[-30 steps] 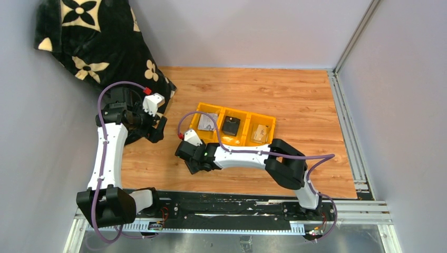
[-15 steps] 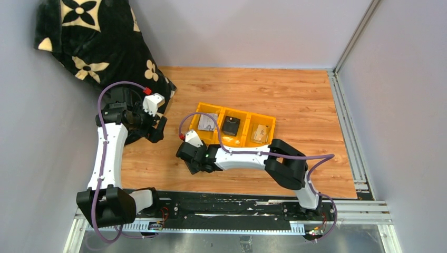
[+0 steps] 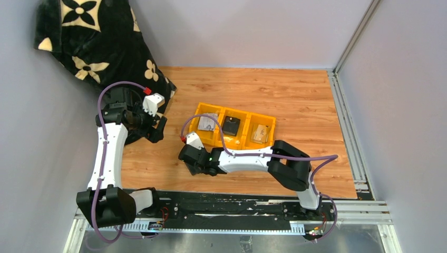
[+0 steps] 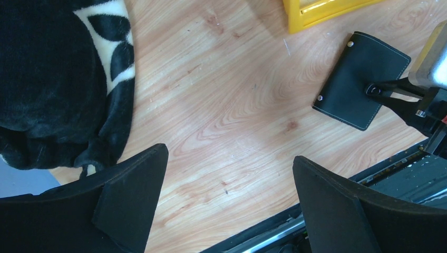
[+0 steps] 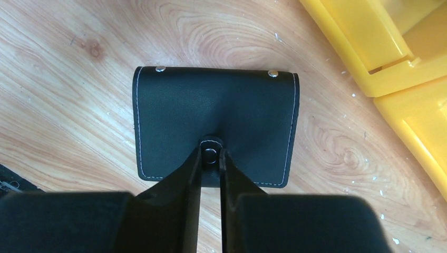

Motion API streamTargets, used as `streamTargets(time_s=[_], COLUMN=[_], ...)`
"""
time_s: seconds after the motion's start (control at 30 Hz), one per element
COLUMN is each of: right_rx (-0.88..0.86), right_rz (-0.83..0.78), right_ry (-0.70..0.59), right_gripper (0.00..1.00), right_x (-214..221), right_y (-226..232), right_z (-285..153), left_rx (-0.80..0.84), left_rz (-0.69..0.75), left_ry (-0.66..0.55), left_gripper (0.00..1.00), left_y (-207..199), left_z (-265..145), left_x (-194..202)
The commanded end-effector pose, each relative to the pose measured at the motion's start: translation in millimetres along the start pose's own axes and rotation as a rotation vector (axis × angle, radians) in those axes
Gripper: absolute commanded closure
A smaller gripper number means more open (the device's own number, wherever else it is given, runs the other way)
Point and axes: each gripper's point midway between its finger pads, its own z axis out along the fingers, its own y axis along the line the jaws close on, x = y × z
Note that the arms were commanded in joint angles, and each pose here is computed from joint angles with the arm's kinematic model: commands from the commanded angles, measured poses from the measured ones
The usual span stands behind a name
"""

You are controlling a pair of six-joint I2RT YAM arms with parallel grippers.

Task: Take the credit cards out of the card holder
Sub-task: Open the card holder at the center of the board.

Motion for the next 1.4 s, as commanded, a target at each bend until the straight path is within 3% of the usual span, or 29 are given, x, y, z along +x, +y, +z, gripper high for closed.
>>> streamTargets(time_s=[0.0,0.13,0.3,0.77,1.03,1.37], right_rx=[-0.008,-0.021,-0.068,-0.152,-0.114,-0.155], right_rz=[-0.035,-0.027,-0.020,-0.033,-0.004,0.044], right_ry=[0.098,0.074,-0.032,-0.334,-0.559,-0.718], right_gripper=[0.90,1.00,1.00,1.00,1.00,1.00], right_x=[34.8,26.8,-4.0,-89.8,-154.3,-196.4], right_y=[0.4,1.3,3.4,-4.6,-26.2,-31.6], right_z=[-3.6,-7.7,-21.4,-87.7,-141.3,-191.6], left_rx=[-0.006,0.037,0.232,0.379,0.500,0.658], left_rz=[-0.003,-0.056,-0.209,-0.291,-0.434,-0.489], left_ry=[-0.004,-0.005,-0.013,-0.025,-0.141,-0.226], left_gripper=[0.00,0.00,0.00,0.00,0.00,0.02], left_y=[-2.2,-11.6,-54.5,-76.5,-92.5,-121.8], left_z=[-5.5,0.5,20.9,32.6,0.8,-34.7], left_x=[-1.7,1.9,8.3,-8.2,-59.5,-80.1])
